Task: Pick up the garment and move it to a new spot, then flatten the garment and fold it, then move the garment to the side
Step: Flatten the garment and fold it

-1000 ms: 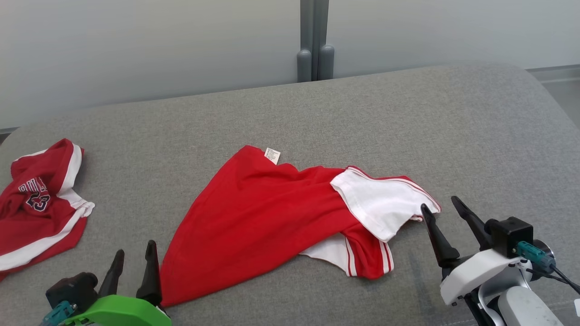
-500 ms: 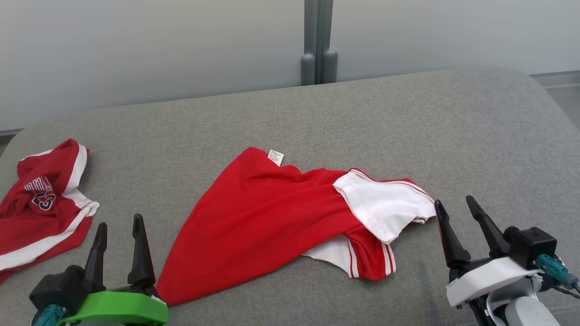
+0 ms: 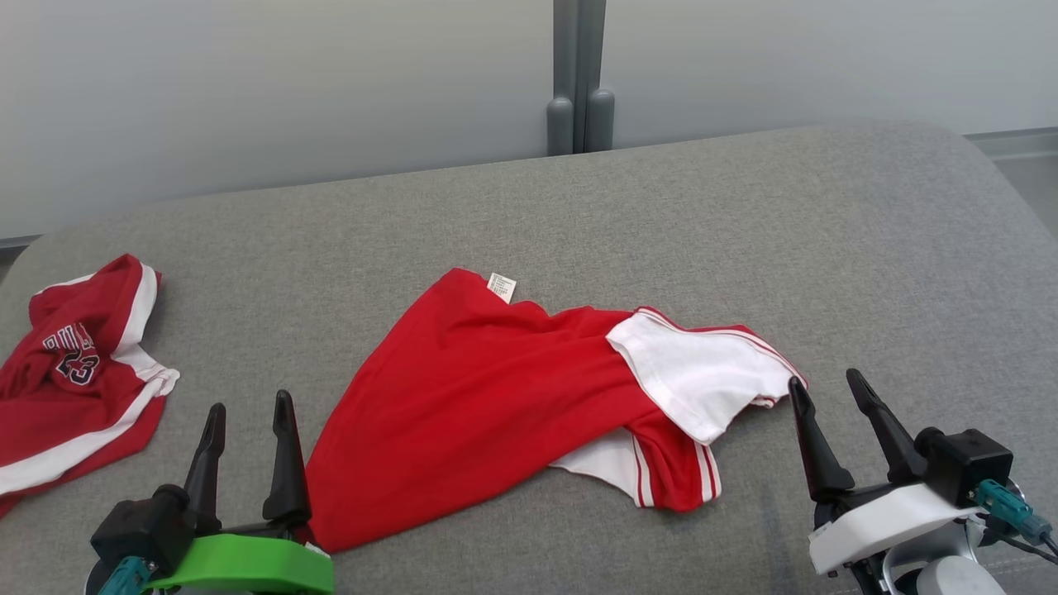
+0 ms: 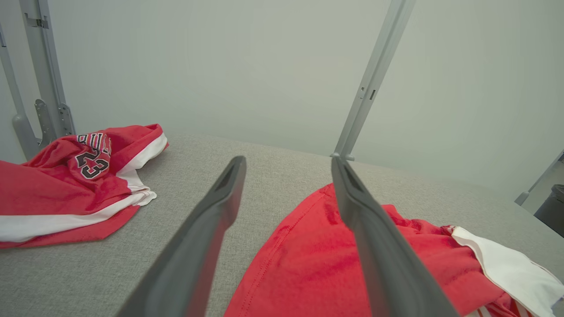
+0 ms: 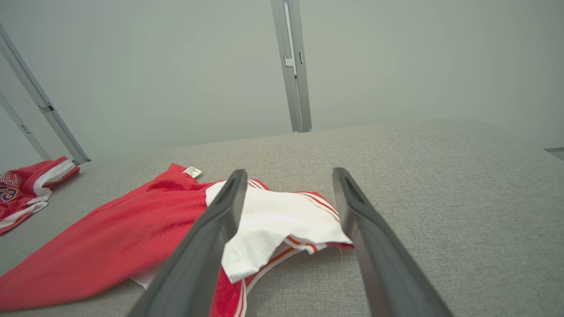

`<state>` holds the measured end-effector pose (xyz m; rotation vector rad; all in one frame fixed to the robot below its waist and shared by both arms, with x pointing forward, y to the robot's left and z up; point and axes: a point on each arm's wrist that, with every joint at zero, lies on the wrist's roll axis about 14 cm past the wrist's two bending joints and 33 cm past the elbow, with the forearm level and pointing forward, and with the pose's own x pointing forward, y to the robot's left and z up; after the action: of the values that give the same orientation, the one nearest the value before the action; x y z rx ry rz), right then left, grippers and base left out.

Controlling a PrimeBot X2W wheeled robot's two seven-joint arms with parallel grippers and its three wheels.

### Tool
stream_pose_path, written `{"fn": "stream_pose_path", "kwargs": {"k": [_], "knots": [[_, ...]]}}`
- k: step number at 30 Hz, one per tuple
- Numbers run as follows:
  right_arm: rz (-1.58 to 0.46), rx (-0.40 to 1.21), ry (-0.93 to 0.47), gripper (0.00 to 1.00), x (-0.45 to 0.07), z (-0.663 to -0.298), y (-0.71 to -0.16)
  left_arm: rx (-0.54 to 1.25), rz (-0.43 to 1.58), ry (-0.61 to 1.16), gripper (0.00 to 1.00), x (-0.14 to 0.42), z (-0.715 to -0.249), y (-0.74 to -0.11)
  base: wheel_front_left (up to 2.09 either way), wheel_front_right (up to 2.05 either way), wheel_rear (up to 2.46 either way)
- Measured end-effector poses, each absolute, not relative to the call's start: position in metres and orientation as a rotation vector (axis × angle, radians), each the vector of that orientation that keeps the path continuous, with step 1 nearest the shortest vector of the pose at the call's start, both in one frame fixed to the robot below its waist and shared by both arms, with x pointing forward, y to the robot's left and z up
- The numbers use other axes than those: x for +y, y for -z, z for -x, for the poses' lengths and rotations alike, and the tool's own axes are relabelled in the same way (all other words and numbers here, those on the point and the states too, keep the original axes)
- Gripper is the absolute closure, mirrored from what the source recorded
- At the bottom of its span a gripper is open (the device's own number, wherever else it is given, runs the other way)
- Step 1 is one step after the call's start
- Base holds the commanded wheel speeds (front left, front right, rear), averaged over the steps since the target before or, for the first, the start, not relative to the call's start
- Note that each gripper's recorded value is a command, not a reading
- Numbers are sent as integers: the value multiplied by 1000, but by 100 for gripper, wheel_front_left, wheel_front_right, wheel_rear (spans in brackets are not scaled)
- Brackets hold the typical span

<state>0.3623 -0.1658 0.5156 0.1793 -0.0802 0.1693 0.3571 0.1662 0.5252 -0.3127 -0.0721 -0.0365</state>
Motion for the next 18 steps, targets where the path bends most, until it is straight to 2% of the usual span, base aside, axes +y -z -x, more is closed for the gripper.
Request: {"fn": "stream_pose_path", "kwargs": {"k": [18], "knots": [[-179,-61,-182,0,-162,-364,-512,-71,299,43,0,166,-357,-523,0,0,0]]}}
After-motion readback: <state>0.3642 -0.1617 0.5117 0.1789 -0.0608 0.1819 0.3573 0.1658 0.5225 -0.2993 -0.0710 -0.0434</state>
